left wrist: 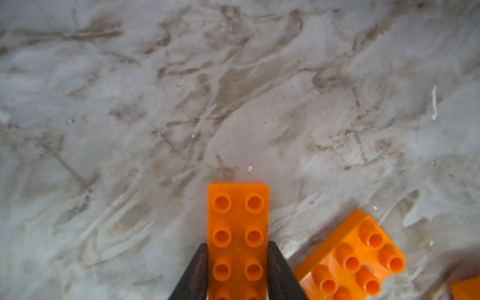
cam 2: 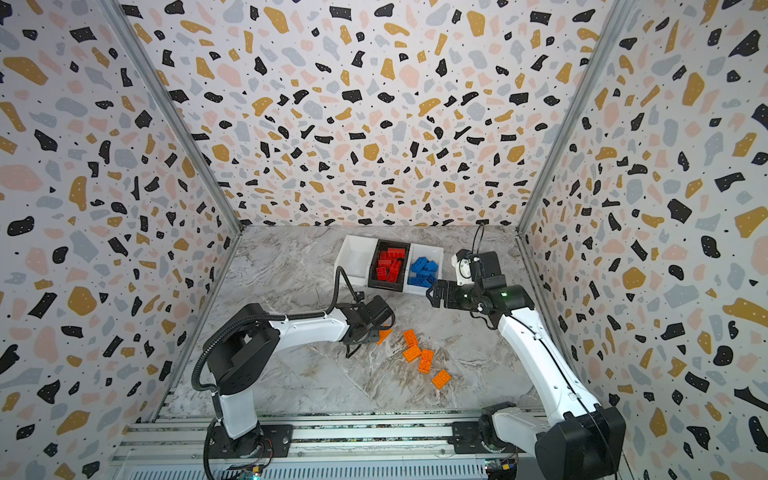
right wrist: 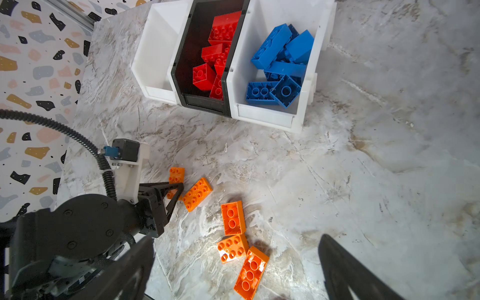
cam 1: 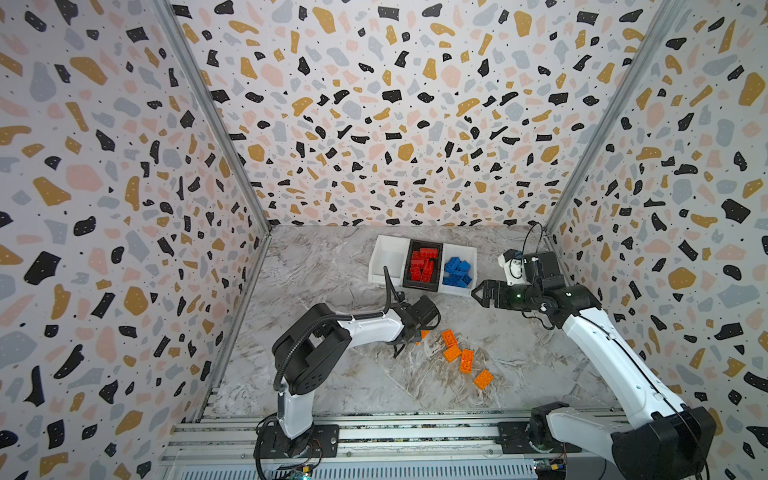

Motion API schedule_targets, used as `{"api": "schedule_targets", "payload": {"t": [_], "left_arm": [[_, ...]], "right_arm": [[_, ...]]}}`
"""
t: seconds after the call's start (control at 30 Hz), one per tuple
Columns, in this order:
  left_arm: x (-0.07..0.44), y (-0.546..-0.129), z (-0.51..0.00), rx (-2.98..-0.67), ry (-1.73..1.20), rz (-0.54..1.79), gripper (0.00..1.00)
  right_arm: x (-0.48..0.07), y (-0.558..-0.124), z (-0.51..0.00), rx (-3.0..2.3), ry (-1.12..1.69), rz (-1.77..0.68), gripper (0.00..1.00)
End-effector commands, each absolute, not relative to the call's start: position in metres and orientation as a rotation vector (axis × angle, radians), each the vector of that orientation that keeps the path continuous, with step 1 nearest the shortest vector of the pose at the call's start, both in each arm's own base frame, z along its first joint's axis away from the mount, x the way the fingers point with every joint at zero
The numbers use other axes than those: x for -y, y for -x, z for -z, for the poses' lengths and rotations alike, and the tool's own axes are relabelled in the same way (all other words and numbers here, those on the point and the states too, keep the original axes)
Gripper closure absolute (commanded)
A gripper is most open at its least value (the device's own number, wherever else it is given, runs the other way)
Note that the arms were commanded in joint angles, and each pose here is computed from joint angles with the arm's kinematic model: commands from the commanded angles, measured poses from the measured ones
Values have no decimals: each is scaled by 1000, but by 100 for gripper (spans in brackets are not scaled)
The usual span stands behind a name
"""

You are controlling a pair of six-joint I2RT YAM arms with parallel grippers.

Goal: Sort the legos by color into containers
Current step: 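Grasp an orange 2x4 brick with the left gripper and lift it, then carry the orange brick into the empty white bin and release it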

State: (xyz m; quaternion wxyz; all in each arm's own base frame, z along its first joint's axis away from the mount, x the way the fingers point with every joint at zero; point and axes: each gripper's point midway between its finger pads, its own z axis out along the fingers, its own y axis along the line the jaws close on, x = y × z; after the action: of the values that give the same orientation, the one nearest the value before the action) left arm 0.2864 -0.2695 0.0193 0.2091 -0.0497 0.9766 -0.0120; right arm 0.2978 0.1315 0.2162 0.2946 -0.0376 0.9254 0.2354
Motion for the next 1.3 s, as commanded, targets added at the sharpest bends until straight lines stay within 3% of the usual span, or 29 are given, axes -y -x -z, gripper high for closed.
{"api": "schedule_targets", "payload": {"t": [0.0,0.23,0.5,0.9,1.07,1.27], "left_arm": [[257,-282,-17,-2752,125,-69,84],[245,-323,-58,-2688,68,-186,86],[221,-414,-129,-2546,75,-225,84],[218,-517,-133,-2501,58,-172,81],[224,-536,-125,-2510,50,-102,68],[227,-538,-128,-2513,55,-43,39]], "right_arm": [[-132,-305,-223,-2431,124,-628,1],[-129,-319,-226,-2417,111,-611,1],[-131,-343,-232,-2392,71,-610,1],[-137,-388,-241,-2381,24,-598,1],[-138,-401,-248,-2383,9,-576,1],[-143,-397,-242,-2404,5,-574,1]]}}
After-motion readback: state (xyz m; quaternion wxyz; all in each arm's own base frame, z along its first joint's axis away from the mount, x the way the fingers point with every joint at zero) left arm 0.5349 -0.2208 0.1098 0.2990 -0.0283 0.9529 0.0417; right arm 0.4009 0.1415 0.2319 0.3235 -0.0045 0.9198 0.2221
